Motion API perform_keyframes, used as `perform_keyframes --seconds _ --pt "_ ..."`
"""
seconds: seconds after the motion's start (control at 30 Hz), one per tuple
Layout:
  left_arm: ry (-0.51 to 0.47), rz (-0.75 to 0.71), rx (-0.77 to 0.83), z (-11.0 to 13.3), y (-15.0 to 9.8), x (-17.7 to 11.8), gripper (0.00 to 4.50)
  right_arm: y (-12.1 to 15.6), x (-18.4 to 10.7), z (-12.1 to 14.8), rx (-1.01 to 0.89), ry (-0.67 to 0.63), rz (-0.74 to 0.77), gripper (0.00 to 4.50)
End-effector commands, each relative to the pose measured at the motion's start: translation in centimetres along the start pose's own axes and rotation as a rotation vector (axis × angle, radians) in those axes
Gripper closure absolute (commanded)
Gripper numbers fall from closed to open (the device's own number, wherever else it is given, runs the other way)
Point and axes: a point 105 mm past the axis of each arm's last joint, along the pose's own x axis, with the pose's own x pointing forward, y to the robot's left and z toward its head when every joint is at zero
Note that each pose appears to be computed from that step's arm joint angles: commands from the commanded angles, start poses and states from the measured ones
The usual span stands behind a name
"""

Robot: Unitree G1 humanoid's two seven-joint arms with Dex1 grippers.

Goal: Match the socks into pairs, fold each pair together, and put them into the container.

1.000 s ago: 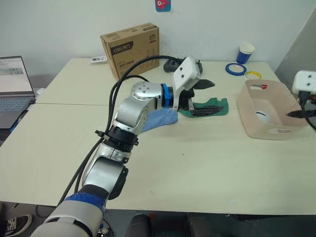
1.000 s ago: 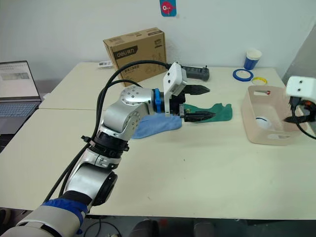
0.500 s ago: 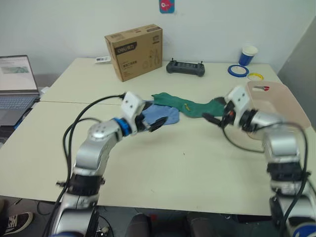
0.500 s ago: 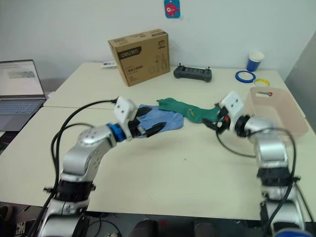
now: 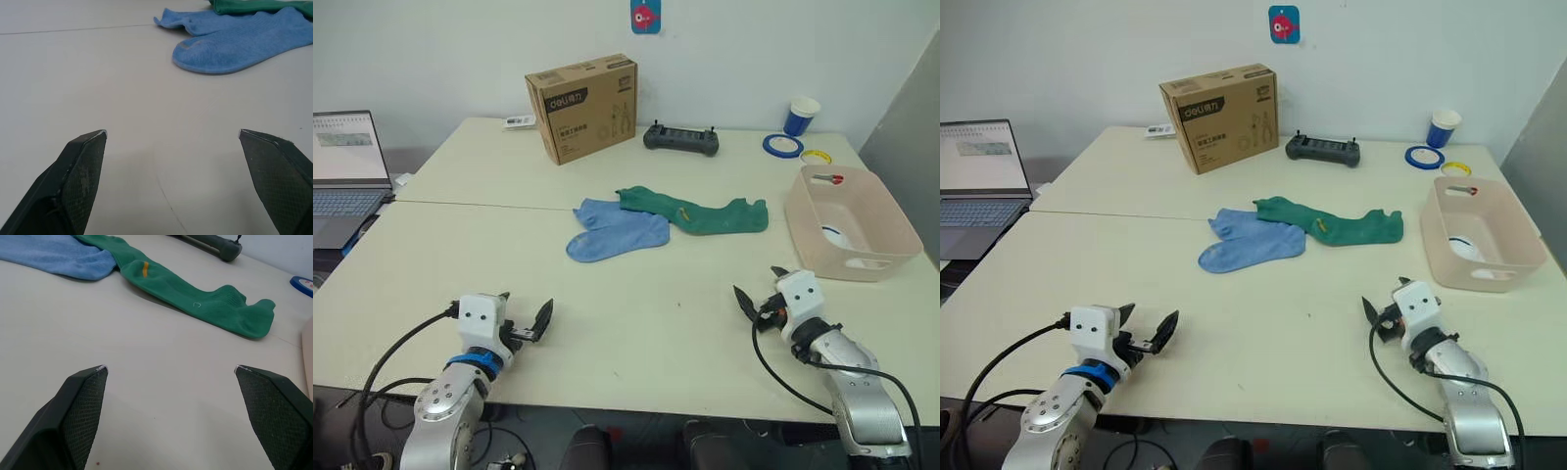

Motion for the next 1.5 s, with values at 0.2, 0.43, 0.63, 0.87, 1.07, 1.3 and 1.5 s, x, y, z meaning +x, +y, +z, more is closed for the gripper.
perform_keyframes --seconds 0.2,0.43,0.63,0.87,1.07,1.3,1.5 --pt "-0.059 -0.173 0.147 3.0 -1.6 3.1 0.00 1.1 2.0 5.0 -0.045 -0.121 0.128 0.04" --pt "0.030 -0.365 0.267 4.3 -3.0 10.0 0.00 2.2 4.3 9.6 -0.015 -0.150 0.386 0.04" --pt "0.149 -0.441 0.254 2.9 -3.3 12.0 0.00 1.7 4.7 9.4 -0.009 -0.140 0.356 0.04" --pt "0.162 -0.420 0.247 3.0 -3.4 13.5 0.95 1.8 4.5 8.5 0.018 -0.125 0.327 0.00" --pt "0.138 -0.436 0.264 3.2 -3.9 13.5 2.84 2.0 4.3 8.0 -0.026 -0.115 0.333 0.00" --pt "0.084 -0.542 0.308 3.6 -5.8 10.6 4.47 2.8 4.1 7.9 0.005 -0.106 0.380 0.00" --pt "0.085 -0.744 0.480 2.1 -7.2 3.8 4.47 4.4 4.0 7.6 0.128 -0.041 0.567 0.00"
